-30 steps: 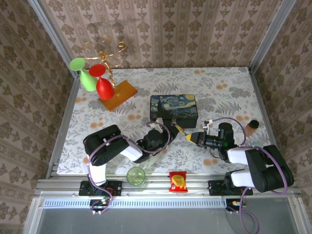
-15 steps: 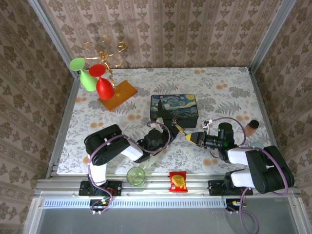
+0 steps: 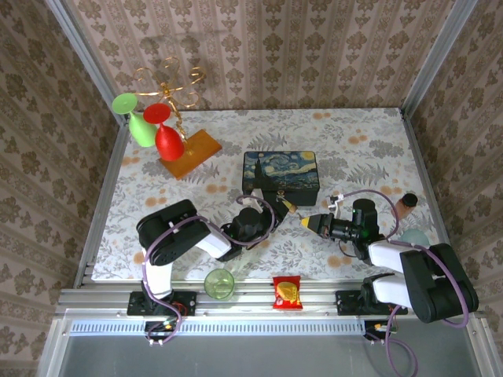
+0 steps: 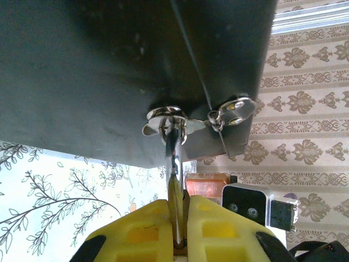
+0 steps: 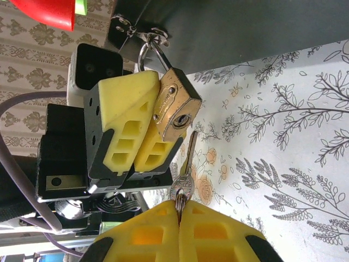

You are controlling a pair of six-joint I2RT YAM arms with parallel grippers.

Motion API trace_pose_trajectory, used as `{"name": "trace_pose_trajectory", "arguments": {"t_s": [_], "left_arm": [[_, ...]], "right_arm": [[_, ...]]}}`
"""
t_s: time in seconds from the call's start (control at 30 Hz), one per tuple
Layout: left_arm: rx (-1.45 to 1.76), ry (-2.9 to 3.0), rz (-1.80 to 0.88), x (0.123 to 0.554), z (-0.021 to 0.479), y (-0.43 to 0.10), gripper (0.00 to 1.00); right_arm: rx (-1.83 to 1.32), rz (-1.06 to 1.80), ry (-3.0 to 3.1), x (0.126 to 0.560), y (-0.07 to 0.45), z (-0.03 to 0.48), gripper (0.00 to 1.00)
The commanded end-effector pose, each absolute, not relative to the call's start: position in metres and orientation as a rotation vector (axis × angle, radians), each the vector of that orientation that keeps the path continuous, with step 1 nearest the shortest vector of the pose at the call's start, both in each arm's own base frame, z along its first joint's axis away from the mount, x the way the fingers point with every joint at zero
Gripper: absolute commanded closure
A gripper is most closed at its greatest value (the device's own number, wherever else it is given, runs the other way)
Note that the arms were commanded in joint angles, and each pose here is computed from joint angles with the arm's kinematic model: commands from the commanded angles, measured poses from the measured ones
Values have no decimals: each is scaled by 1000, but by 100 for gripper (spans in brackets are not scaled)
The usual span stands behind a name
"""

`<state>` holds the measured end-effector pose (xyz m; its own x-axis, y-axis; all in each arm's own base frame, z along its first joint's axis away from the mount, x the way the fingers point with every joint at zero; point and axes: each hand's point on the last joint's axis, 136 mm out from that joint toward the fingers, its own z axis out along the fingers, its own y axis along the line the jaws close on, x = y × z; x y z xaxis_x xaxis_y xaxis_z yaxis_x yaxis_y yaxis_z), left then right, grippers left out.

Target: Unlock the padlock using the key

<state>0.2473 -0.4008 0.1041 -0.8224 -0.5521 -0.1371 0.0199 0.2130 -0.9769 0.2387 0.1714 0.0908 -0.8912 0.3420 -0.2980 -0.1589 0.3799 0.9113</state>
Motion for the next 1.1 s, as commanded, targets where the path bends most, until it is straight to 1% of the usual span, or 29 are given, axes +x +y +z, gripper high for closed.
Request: {"name": "trace_pose_trajectory", "arguments": {"t_s": [0.0,0.47,0.63,0.77,0.9,1.07], "left_arm": [[-462,1913,-1758,249,142,-403,100],[-461,1927,-1817,248,147,-405,100],[-421,1920,-1811,254,153,-394,100],[-375,1962,-1893,254,155,-393,100],[-312,1969,-1899,256,163,-376,100],[-239,2008,-1983,250,166,-382,100]], "right_arm": [[101,1526,2161,240,174,99,100],[-27,1470,2130,238,179,105,100],[-180,1423,2112,228,192,113,100],[-267,1344,2079,225,194,117,100],[-273,1324,2066,228,193,118,100],[-267,1379,2052,234,200,115,100]]}}
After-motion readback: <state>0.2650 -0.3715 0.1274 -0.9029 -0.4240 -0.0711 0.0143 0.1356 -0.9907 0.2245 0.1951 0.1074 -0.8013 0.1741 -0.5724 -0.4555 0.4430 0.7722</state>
